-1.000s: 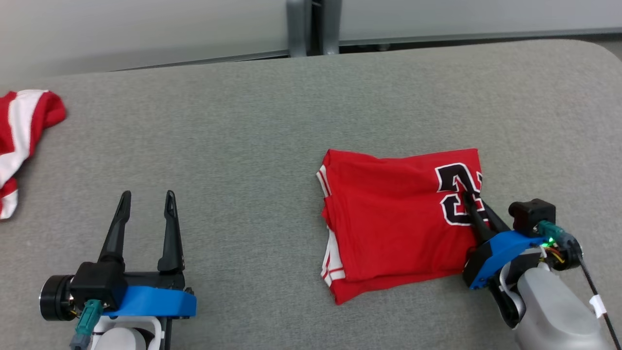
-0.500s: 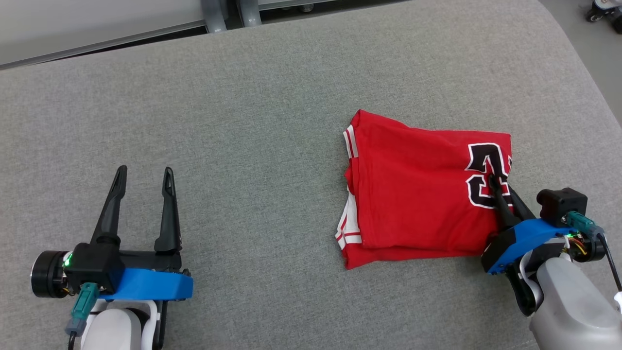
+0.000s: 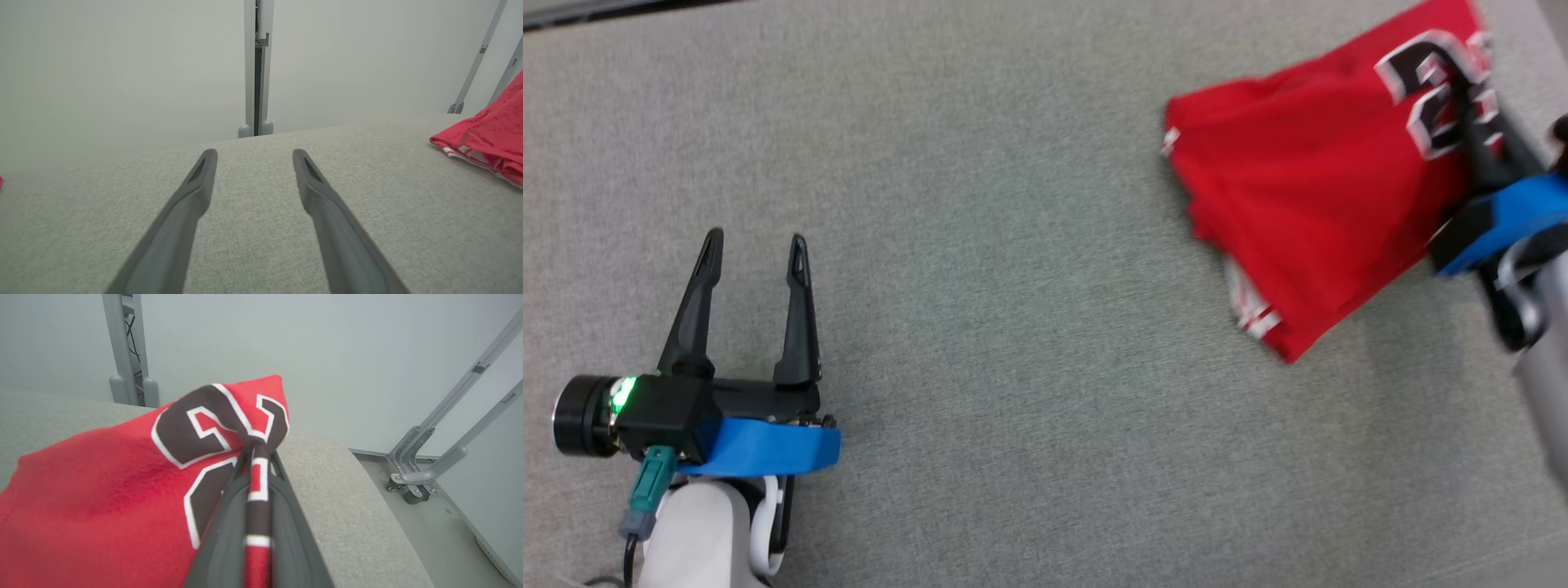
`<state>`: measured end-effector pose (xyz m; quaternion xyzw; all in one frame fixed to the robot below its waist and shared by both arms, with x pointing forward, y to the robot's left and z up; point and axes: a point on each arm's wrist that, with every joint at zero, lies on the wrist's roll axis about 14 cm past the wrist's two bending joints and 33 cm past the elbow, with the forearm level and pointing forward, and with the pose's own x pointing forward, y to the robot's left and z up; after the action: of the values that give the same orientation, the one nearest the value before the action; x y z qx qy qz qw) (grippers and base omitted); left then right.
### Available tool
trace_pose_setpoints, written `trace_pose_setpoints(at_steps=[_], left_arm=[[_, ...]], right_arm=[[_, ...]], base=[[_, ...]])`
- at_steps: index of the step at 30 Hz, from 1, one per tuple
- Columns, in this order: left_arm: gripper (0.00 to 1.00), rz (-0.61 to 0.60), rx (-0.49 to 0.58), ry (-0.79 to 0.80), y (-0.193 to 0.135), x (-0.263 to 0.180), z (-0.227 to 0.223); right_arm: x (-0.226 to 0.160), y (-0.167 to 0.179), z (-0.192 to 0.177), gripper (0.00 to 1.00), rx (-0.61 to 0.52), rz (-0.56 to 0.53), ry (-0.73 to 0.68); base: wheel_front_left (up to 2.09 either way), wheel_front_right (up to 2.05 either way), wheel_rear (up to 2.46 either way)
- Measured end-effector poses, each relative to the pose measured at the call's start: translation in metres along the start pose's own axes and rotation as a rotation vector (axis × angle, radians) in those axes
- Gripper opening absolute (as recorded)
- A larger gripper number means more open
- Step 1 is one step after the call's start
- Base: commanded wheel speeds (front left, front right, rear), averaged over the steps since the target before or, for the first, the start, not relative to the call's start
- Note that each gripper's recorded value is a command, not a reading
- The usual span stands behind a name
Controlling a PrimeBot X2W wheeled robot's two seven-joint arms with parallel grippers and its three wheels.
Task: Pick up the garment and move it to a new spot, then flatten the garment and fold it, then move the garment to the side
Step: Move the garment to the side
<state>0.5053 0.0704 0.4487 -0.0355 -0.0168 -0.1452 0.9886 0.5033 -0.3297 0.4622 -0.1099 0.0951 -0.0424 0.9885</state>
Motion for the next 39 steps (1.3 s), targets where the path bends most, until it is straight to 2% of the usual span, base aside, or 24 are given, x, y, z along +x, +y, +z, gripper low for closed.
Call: trace_pose_setpoints(at_steps=[8, 13, 18, 19, 20, 21, 27, 33, 36, 39], left_arm=[[1.00, -0.003, 0.009, 0.001, 0.008, 0.015, -0.014], [1.00, 0.004, 0.017, 0.005, 0.015, 0.021, -0.023], [1.00, 0.015, 0.018, 0.015, 0.020, 0.023, -0.031], [1.00, 0.016, 0.019, 0.015, 0.020, 0.023, -0.032], [1.00, 0.017, 0.019, 0.015, 0.021, 0.023, -0.032], [1.00, 0.018, 0.019, 0.016, 0.021, 0.023, -0.032], [1.00, 0.025, 0.024, 0.001, 0.022, 0.023, -0.024], [1.00, 0.031, 0.030, -0.026, 0.021, 0.017, -0.005], [1.00, 0.042, 0.033, -0.045, 0.022, 0.012, 0.008], [1.00, 0.060, 0.031, -0.049, 0.025, 0.001, 0.018]], right_arm=[[0.042, -0.071, 0.027, 0.00, -0.166, -0.106, 0.007], [0.060, -0.097, 0.025, 0.00, -0.187, -0.165, 0.041], [0.069, -0.109, 0.010, 0.00, -0.185, -0.201, 0.096], [0.069, -0.112, 0.004, 0.25, -0.180, -0.210, 0.120], [0.068, -0.113, -0.003, 0.55, -0.175, -0.217, 0.140], [0.067, -0.115, -0.007, 1.00, -0.169, -0.225, 0.151], [0.062, -0.119, -0.001, 1.00, -0.148, -0.245, 0.111], [0.051, -0.112, 0.020, 1.00, -0.114, -0.238, 0.030], [0.046, -0.102, 0.043, 1.00, -0.105, -0.212, -0.054], [0.037, -0.077, 0.053, 1.00, -0.093, -0.159, -0.111]], base=[[0.00, 0.00, 0.00], [0.00, 0.00, 0.00], [0.00, 0.00, 0.00], [0.00, 0.00, 0.00], [0.00, 0.00, 0.00], [0.00, 0.00, 0.00], [0.00, 0.00, 0.00], [0.00, 0.00, 0.00], [0.00, 0.00, 0.00], [0.00, 0.00, 0.00]])
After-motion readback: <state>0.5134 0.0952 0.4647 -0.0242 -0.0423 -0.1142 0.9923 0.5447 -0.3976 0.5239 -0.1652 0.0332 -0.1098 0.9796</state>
